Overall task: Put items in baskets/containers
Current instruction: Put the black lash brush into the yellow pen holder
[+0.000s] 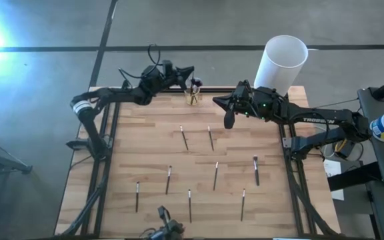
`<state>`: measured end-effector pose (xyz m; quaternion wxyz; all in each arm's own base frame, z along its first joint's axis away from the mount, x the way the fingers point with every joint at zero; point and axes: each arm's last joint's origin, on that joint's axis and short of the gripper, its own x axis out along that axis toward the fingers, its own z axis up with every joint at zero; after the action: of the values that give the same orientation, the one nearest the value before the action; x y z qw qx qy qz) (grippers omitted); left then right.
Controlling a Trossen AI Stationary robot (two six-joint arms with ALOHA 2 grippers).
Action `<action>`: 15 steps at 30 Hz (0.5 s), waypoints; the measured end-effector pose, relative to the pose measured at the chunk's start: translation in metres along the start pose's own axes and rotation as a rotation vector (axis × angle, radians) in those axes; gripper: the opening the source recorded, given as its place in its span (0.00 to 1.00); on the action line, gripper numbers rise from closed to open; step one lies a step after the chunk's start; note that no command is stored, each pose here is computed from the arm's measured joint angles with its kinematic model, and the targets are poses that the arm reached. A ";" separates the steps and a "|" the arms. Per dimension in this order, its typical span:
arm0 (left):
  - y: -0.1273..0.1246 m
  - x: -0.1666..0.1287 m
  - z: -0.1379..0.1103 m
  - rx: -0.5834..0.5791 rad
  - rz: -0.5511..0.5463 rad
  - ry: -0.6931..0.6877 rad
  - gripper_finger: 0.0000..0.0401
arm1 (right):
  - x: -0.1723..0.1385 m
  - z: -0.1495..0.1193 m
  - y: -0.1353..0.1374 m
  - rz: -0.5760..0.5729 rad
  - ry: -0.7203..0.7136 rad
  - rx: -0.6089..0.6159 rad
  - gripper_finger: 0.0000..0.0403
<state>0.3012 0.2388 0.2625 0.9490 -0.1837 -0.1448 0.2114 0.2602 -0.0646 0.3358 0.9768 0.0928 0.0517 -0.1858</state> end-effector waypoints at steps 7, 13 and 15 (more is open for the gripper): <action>0.009 0.008 -0.014 0.006 0.017 0.017 0.00 | -0.001 -0.001 0.000 -0.006 0.016 -0.002 0.02; 0.016 0.009 -0.019 0.051 0.063 0.007 0.00 | -0.001 -0.001 -0.001 -0.025 0.012 -0.018 0.02; 0.020 0.009 -0.021 0.056 0.083 0.005 0.00 | -0.001 -0.001 -0.001 -0.028 0.011 -0.027 0.02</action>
<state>0.3094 0.2538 0.2376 0.9446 -0.1633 -0.1286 0.2542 0.2583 -0.0650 0.3351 0.9750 0.0801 0.0609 -0.1983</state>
